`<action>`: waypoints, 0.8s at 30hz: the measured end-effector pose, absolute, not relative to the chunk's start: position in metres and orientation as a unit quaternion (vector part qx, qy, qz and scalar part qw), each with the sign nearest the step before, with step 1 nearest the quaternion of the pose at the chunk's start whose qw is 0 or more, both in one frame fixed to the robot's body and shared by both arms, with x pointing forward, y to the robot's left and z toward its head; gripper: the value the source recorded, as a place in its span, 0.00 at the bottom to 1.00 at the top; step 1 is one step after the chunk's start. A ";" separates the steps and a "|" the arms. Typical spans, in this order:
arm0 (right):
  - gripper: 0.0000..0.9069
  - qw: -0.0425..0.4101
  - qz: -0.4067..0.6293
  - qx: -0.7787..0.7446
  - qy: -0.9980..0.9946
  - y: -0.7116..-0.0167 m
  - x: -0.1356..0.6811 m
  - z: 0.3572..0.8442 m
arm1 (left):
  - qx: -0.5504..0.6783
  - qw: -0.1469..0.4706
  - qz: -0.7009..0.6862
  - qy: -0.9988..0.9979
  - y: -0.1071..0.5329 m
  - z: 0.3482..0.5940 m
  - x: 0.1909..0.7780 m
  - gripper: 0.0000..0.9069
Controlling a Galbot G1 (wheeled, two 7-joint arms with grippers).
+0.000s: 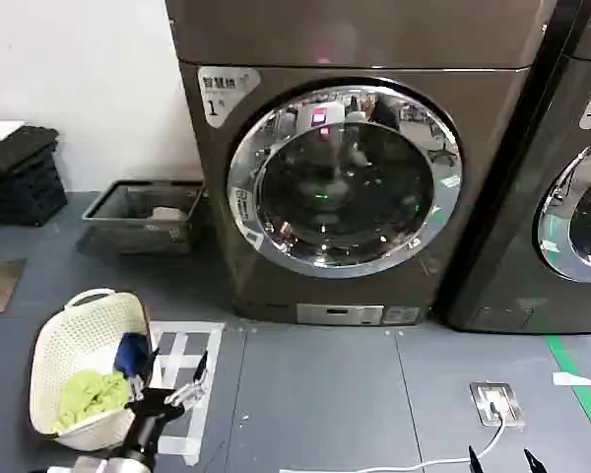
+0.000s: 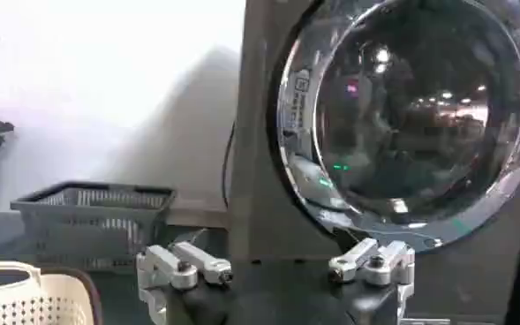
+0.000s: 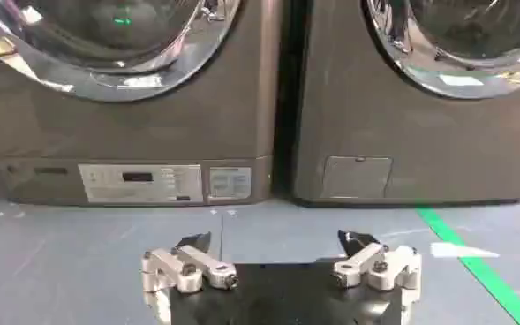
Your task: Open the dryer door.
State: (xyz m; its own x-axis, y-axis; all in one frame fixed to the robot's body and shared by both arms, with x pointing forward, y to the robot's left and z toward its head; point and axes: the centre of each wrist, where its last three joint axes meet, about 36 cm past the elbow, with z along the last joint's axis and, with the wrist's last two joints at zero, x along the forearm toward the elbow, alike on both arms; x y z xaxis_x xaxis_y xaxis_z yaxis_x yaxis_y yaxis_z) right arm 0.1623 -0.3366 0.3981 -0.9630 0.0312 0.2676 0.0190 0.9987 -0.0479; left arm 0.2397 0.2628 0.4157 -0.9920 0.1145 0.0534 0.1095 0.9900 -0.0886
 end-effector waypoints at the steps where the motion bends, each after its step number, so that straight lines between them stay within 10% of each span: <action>1: 1.00 0.130 0.022 -0.006 -0.991 -0.337 0.166 0.401 | -0.057 0.029 0.043 -0.997 0.263 0.416 0.240 1.00; 24: 1.00 0.029 0.069 0.233 -0.970 -0.339 0.288 0.477 | -0.069 0.024 0.029 -0.997 0.260 0.427 0.240 1.00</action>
State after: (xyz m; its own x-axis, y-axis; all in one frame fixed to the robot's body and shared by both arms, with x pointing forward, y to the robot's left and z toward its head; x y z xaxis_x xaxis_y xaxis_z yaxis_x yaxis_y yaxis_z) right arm 0.2880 -0.3390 0.4767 -0.8895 -0.4482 0.0893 -0.4563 0.8817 -0.1198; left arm 0.2398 0.2602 0.4271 -0.9895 0.1382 0.0430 0.1355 0.9889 -0.0604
